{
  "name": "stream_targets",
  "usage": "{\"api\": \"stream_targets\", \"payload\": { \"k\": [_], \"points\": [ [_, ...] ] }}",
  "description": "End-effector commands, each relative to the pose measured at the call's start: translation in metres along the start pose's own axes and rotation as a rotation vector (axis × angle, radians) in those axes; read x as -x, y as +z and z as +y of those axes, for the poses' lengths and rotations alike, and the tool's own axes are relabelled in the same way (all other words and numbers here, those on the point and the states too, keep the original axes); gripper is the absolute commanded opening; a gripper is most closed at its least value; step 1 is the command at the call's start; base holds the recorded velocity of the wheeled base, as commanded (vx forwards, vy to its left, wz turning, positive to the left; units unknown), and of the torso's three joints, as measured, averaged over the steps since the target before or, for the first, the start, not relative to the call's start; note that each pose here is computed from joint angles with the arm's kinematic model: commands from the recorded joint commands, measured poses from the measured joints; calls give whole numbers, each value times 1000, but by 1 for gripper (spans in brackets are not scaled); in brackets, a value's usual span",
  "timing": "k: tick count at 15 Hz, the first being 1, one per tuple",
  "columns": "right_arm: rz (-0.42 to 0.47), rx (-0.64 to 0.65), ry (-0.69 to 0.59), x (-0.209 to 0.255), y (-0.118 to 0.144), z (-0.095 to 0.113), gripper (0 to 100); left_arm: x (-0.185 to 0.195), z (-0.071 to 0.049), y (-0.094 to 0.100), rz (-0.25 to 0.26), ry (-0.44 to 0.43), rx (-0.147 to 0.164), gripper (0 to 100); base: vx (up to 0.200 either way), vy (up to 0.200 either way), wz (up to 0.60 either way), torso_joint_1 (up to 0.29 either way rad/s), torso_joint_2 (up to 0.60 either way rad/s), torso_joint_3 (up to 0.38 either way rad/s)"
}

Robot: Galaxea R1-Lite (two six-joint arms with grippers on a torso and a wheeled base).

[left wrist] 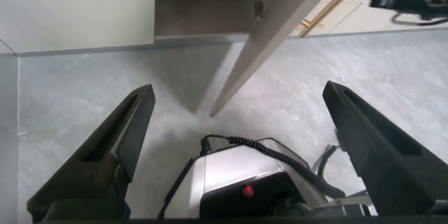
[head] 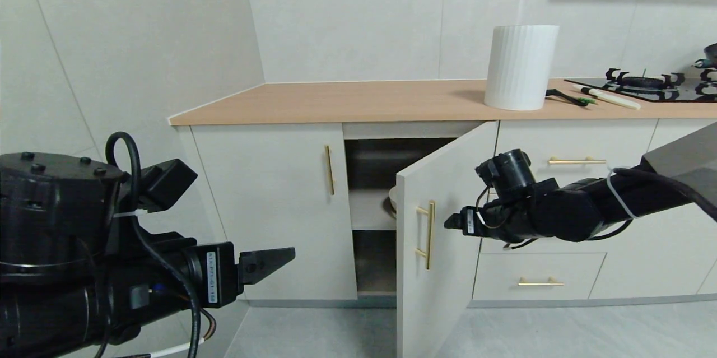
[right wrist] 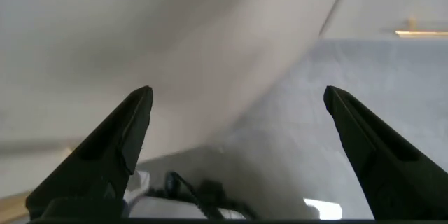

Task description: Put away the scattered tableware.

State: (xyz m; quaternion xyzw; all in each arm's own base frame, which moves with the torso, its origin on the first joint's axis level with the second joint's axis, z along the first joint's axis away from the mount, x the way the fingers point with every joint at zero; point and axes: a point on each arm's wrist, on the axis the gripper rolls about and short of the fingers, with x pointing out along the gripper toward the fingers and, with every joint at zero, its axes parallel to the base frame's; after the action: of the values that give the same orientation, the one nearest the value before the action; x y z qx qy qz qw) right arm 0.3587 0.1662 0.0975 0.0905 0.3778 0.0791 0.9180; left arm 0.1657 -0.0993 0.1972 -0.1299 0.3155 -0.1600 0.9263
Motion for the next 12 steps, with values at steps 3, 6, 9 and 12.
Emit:
{"api": "stream_targets", "payload": {
  "k": [3, 6, 9, 12],
  "points": [
    [-2, -34, 1, -25, -8, 0, 100, -2, 1, -2, 10, 5, -2, 100, 0, 0, 0, 0, 0, 0],
    [-3, -76, 3, -35, -8, 2, 100, -2, 1, -2, 11, 5, -3, 100, 0, 0, 0, 0, 0, 0],
    [-7, -122, 5, -43, -6, 4, 100, -2, 2, -5, 23, 9, -21, 100, 0, 0, 0, 0, 0, 0],
    [-17, -164, 13, -49, -5, 7, 100, -3, 3, -5, 25, 11, -29, 100, 200, 0, 0, -1, 2, 7]
  ]
}}
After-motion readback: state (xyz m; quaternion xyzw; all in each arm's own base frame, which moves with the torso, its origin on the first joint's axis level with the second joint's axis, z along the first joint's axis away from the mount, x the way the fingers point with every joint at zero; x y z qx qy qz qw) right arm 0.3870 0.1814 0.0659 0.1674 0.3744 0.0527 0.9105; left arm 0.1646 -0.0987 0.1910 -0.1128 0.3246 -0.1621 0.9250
